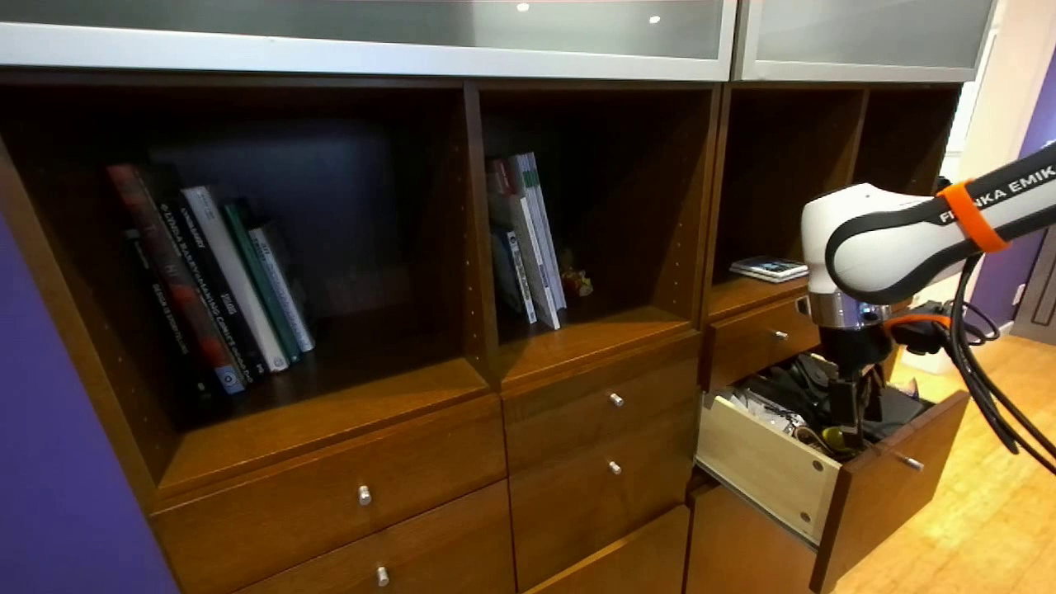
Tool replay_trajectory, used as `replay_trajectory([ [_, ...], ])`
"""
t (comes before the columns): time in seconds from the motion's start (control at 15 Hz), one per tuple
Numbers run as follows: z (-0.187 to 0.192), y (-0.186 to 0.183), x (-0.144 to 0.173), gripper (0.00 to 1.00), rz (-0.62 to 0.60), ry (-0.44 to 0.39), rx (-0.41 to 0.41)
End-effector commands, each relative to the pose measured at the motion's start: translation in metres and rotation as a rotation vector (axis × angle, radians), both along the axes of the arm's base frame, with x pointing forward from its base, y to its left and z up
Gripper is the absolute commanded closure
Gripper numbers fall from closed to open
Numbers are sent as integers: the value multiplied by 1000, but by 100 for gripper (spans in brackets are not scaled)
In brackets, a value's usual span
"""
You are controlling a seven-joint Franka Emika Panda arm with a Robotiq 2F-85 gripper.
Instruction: Put the yellow egg on the shelf above the open drawer
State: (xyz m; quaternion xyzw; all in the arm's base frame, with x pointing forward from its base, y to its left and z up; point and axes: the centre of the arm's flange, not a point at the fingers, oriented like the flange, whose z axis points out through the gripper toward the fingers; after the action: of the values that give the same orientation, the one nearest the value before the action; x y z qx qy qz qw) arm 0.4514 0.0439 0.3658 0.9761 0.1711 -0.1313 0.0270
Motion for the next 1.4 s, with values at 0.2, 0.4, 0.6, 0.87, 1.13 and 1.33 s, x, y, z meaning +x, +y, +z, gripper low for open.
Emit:
replay_trajectory([
  [0.2,-8,0,22,22,6,-28,-26],
  [0.4,-11,-2,26,30,1,-36,-38],
  [0.6,-14,-3,29,35,-2,-45,-56],
  [0.87,-22,-2,30,34,2,-43,-78],
  [1.13,-27,0,31,39,13,-37,-98],
  [1.33,-24,1,30,61,27,-33,-109],
])
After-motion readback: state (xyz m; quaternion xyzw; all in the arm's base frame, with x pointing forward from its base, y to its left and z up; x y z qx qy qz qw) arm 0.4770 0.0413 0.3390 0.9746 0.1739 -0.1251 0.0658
